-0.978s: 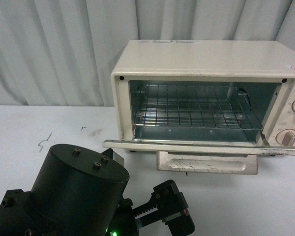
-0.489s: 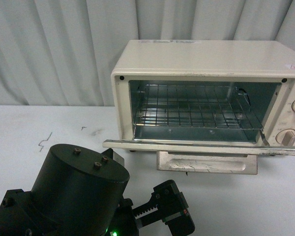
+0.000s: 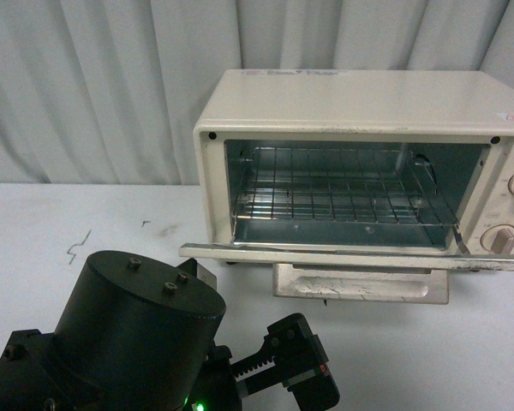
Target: Open oven
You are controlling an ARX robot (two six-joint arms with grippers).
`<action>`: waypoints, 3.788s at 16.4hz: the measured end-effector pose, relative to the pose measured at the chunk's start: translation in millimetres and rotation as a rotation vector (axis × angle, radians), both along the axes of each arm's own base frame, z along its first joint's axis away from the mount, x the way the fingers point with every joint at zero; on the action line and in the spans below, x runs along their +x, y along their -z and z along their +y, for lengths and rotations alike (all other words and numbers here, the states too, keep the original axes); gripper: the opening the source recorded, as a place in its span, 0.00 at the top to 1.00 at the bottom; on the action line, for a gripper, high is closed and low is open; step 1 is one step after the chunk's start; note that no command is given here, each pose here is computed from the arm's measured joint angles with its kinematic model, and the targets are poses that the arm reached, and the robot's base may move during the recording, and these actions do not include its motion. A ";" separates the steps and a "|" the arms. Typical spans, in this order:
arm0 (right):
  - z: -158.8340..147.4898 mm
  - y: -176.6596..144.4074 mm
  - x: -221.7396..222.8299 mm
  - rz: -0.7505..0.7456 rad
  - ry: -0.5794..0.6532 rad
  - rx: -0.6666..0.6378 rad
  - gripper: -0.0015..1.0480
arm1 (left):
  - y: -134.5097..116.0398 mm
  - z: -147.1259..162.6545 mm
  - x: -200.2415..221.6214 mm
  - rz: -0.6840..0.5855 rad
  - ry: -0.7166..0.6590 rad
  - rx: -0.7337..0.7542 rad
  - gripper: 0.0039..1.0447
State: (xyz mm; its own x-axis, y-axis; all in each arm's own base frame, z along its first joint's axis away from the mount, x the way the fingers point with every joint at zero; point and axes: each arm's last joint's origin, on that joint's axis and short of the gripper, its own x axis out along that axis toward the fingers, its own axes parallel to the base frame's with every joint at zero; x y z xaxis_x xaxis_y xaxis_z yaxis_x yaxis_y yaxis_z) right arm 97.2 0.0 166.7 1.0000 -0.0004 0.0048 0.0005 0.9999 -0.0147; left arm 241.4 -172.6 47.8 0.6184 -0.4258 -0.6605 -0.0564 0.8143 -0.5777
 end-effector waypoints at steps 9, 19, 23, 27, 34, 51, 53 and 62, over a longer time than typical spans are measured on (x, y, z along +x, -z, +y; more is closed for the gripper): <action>0.0 0.0 0.0 0.000 0.000 0.000 0.06 | 0.7 -2.0 -2.2 -0.082 -0.074 -0.033 0.06; 0.0 0.0 0.0 0.000 0.000 0.000 0.06 | -9.9 56.4 -11.0 -0.248 -0.306 -0.122 0.06; 0.0 0.0 0.0 0.000 0.000 0.000 0.06 | -25.4 87.5 -20.9 -0.250 -0.130 -0.072 0.06; 0.0 0.0 0.0 0.000 0.000 0.000 0.06 | -55.9 135.5 -32.8 -0.319 -0.176 0.065 0.06; 0.0 0.1 0.0 0.001 0.001 0.000 0.06 | -110.1 152.2 -71.5 -0.839 -0.252 0.518 0.42; 0.0 0.0 0.0 0.000 0.000 0.000 0.06 | -122.3 172.3 -123.0 -0.900 -0.236 0.583 0.99; 0.0 0.0 0.0 0.000 0.000 0.000 0.06 | -122.2 172.3 -126.4 -0.899 -0.236 0.583 0.99; 0.0 0.0 0.0 0.000 0.000 0.000 0.06 | -115.1 172.3 -140.1 -0.845 -0.216 0.586 0.99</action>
State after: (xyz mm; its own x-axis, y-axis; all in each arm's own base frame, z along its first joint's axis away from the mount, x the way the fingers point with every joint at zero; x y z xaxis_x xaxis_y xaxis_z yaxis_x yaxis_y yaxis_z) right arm 97.2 0.0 166.6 1.0000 -0.0008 0.0044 0.0008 0.9999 -0.0143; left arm 101.3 -0.3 162.9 0.9990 -0.0046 -0.0452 0.0039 0.9999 -0.0155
